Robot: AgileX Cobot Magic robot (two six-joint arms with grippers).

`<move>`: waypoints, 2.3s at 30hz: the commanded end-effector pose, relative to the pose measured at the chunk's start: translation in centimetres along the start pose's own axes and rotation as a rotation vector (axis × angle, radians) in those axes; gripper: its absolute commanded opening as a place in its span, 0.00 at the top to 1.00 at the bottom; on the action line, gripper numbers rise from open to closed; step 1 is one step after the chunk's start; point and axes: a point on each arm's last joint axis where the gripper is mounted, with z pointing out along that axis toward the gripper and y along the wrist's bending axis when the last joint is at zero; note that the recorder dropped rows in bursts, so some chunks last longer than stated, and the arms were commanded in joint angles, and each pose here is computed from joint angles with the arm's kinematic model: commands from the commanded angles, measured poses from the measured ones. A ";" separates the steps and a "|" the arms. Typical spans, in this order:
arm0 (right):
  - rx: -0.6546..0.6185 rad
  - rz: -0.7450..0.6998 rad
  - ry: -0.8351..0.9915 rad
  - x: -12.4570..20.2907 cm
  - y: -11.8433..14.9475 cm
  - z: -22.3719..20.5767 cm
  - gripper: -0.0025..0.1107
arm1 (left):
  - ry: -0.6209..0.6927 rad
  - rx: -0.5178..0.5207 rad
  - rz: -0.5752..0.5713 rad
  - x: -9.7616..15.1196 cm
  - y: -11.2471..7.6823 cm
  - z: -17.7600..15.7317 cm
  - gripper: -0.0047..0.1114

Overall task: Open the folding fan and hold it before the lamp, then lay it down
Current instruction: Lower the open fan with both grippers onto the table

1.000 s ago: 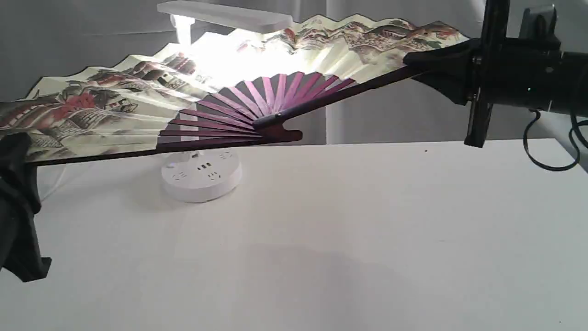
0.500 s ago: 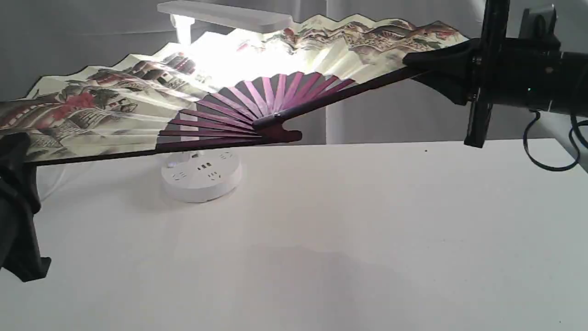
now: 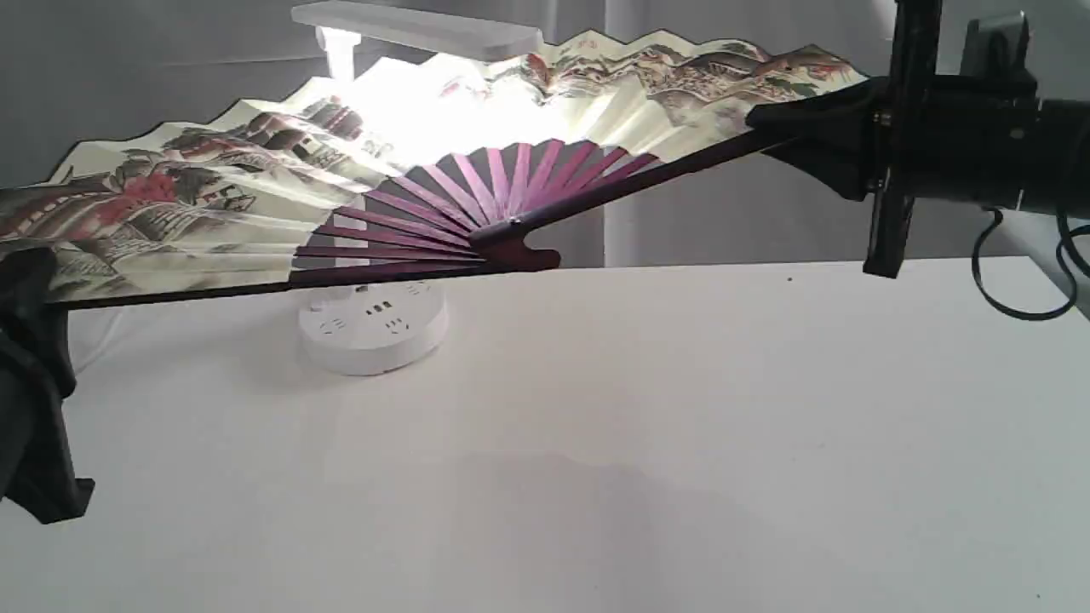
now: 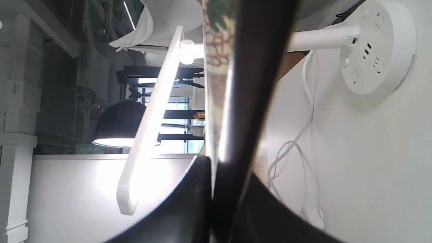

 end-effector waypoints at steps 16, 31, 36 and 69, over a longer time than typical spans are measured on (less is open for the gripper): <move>0.150 0.005 -0.067 0.6 -3.8 -1.0 0.98 | -0.023 -0.081 -0.103 -0.4 0.4 -0.1 0.96; 0.263 0.064 -0.119 2.0 -8.1 -1.7 0.98 | 0.027 -0.309 0.057 0.7 4.5 0.4 0.96; 0.298 0.077 -0.113 2.3 -9.5 -1.7 0.98 | 0.048 -0.346 0.124 1.1 6.2 0.7 0.96; 0.472 0.128 -0.178 0.1 -12.6 -6.7 0.64 | 0.195 -0.440 0.106 5.8 11.7 3.7 0.96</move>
